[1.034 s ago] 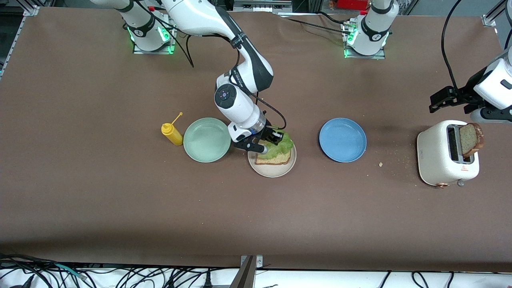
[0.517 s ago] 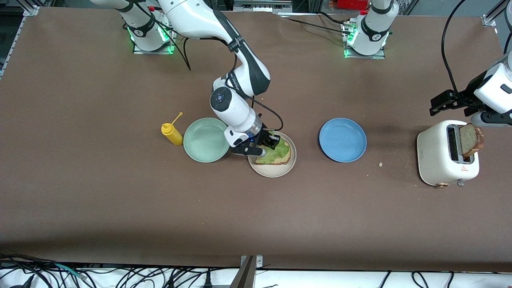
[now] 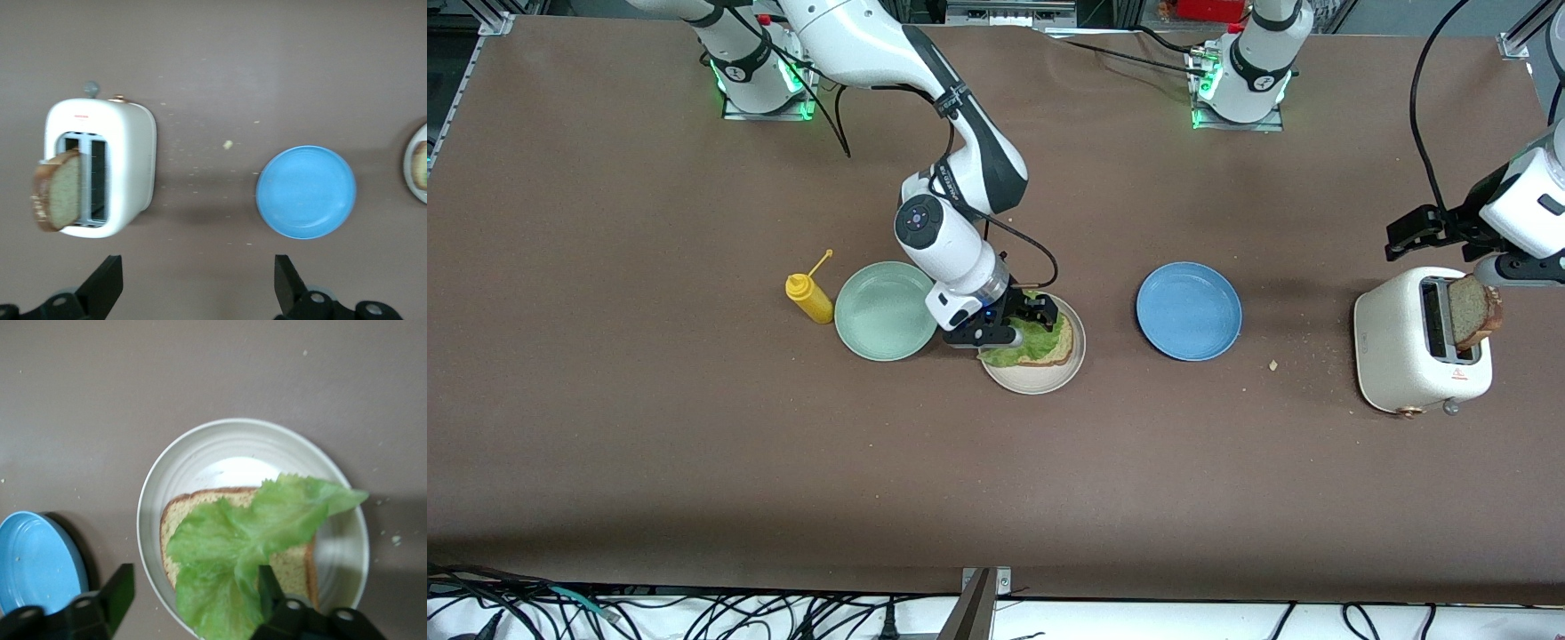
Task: Make sandwich in beige plate with both arms
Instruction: 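Withdraw the right gripper while the left gripper lowers to the toaster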
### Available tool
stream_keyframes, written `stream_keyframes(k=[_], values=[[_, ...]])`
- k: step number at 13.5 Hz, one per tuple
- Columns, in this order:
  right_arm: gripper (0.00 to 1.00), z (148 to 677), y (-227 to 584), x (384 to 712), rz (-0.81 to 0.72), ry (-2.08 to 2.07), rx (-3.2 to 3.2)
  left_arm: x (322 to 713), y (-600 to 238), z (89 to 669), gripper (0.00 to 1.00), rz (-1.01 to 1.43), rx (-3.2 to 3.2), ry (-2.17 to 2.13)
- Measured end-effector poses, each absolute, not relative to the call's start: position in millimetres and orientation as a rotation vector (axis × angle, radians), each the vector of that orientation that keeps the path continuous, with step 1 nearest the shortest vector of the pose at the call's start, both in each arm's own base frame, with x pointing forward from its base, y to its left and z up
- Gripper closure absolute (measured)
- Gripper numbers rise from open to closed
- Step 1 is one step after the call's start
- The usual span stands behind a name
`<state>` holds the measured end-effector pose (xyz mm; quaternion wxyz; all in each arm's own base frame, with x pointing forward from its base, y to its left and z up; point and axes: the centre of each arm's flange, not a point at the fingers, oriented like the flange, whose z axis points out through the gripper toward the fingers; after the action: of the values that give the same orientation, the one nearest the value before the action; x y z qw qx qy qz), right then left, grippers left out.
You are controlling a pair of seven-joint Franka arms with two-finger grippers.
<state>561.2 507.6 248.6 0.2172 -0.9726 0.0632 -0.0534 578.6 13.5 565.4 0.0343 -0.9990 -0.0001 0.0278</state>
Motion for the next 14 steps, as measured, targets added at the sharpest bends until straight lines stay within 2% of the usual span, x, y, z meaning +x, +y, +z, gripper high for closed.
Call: stream_keyframes(k=[1, 3, 7, 14], values=[[0.0, 251, 501, 567, -0.164, 0.186, -2.699, 582, 19, 561, 0.0, 0.084, -3.058, -0.008], [0.0, 267, 477, 581, -0.158, 0.218, -2.718, 587, 38, 552, 0.0, 0.08, -3.056, -0.043], [0.0, 342, 385, 615, -0.007, 0.253, -2.854, 591, 86, 524, 0.0, 0.05, -3.06, 0.032], [0.0, 459, 226, 631, 0.09, 0.322, -3.031, 577, 174, 471, 0.0, -0.002, -3.052, 0.14]])
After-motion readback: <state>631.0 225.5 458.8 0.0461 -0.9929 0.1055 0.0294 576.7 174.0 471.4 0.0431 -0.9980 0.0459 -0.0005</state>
